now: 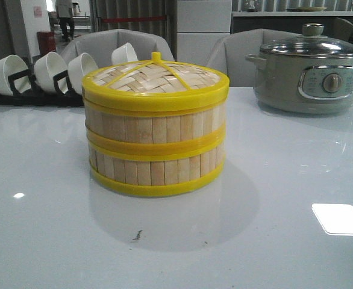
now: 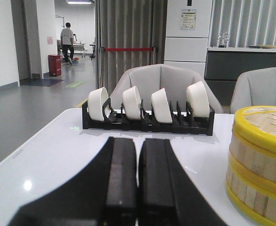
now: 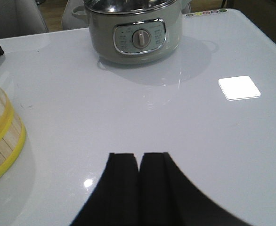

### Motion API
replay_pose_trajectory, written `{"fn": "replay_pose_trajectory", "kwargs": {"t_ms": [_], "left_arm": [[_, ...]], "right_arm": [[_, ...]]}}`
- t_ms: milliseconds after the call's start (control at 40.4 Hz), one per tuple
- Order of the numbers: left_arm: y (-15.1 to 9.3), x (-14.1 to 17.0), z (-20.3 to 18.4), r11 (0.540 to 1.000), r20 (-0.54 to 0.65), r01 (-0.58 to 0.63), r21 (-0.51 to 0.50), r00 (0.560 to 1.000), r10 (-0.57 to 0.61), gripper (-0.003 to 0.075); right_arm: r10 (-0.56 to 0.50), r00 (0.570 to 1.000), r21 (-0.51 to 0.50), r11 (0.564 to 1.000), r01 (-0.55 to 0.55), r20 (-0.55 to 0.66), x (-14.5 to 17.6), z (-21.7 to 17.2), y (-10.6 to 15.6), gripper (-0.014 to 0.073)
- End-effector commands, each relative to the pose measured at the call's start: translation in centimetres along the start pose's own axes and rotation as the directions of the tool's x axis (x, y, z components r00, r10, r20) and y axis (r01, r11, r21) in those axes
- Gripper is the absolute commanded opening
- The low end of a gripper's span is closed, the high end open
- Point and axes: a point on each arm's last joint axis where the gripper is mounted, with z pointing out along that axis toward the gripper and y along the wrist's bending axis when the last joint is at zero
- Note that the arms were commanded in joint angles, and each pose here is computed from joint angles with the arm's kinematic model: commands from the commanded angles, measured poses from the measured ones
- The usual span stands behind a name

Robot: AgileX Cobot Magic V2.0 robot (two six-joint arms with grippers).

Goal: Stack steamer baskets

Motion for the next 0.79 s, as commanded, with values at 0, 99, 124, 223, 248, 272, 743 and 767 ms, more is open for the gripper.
{"fn": "replay_pose_trajectory", "kwargs": {"t_ms": [0,99,124,223,248,272,743,767], "left_arm": [[-0.1,-0.8,-0.2,1.000,0.093,-0.002,0.010,0.996,0.001,0.0095],[-0.1,-0.8,-0.2,1.000,0.093,-0.002,0.010,0.996,0.001,0.0095],[-0.1,-0.8,-0.2,1.000,0.093,-0.002,0.010,0.996,0.001,0.0095],[-0.1,-0.8,-0.2,1.000,0.093,-0.002,0.010,0.996,0.001,0.0095],[-0.1,-0.8,-0.2,1.000,0.093,-0.002,0.010,0.996,0.001,0.0095],[-0.1,-0.8,-0.2,1.000,0.093,-0.002,0.010,0.996,0.001,0.0095],[-0.1,-0.8,-0.1,1.000,0.091,-0.002,0.010,0.996,0.001,0.0095],[-0.1,-0.8,-0.1,1.000,0.091,-0.002,0.010,0.996,0.001,0.0095]], "right_arm": [[-0.014,0.993,-0.006,1.000,0.015,0.117,-1.6,-0.6,0.2,0.0067],[-0.016,0.987,-0.024,1.000,0.020,0.159,-0.6,-1.2,0.1,0.0067],[-0.016,0.985,-0.031,0.999,0.021,0.170,-0.1,-1.2,0.1,0.0067],[-0.016,0.974,-0.078,0.996,0.035,0.227,2.2,-1.3,0.0,0.0067],[-0.016,0.972,-0.092,0.995,0.039,0.234,2.9,-1.4,-0.1,0.0067],[-0.016,0.970,-0.103,0.994,0.042,0.243,3.4,-1.4,-0.1,0.0067],[-0.039,0.964,-0.167,0.982,0.086,0.264,8.6,-1.6,-0.8,0.0067],[-0.039,0.964,-0.167,0.982,0.086,0.264,8.6,-1.6,-0.8,0.0067]]}}
